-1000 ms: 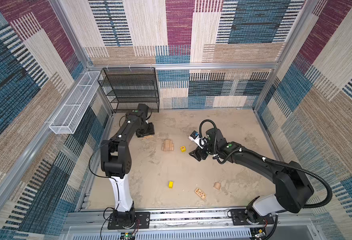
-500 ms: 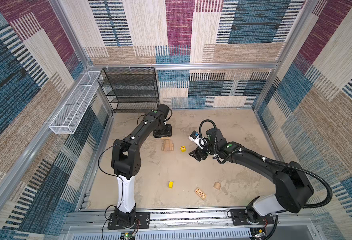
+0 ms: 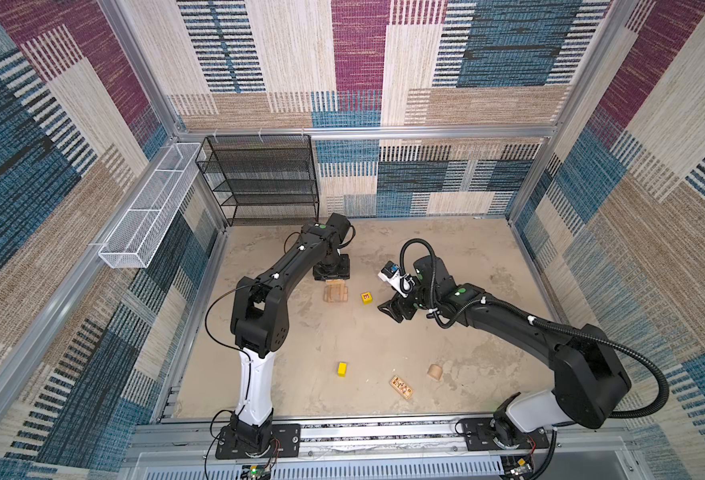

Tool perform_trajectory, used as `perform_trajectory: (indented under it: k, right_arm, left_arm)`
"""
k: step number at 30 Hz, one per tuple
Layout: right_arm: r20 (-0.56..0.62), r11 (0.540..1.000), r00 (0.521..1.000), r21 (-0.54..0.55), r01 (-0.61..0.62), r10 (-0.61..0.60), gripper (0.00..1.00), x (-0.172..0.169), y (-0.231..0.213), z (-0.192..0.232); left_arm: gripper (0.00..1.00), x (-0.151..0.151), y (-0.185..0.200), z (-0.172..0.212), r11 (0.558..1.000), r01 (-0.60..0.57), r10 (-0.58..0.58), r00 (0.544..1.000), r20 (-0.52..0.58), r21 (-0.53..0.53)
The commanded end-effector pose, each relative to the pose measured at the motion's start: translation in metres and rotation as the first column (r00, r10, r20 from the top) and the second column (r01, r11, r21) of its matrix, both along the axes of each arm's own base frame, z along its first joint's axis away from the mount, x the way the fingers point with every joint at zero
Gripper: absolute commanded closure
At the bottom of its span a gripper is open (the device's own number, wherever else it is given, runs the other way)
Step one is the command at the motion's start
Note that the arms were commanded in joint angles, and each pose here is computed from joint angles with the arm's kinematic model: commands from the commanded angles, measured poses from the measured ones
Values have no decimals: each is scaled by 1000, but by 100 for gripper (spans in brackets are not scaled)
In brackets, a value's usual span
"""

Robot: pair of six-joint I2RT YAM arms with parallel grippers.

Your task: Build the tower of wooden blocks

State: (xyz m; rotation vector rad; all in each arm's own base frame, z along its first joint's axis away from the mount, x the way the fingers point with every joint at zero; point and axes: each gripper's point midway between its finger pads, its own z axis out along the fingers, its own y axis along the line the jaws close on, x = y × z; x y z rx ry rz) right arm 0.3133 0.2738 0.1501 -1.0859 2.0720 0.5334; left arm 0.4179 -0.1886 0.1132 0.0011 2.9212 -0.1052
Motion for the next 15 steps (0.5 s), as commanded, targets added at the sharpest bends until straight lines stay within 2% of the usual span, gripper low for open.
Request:
perform_trajectory:
  k: [1,15]
  right_arm:
    - [13,1000,1000,22,-7,6,17,0,2,6]
    - [6,1000,1000,21,-6,6,17,-1,2,4]
  left_arm:
    - [50,0,2,-4,1000,-12,12,1000,-11,17]
    - [46,5,3,-11,999,-5,6,1000,-21,42]
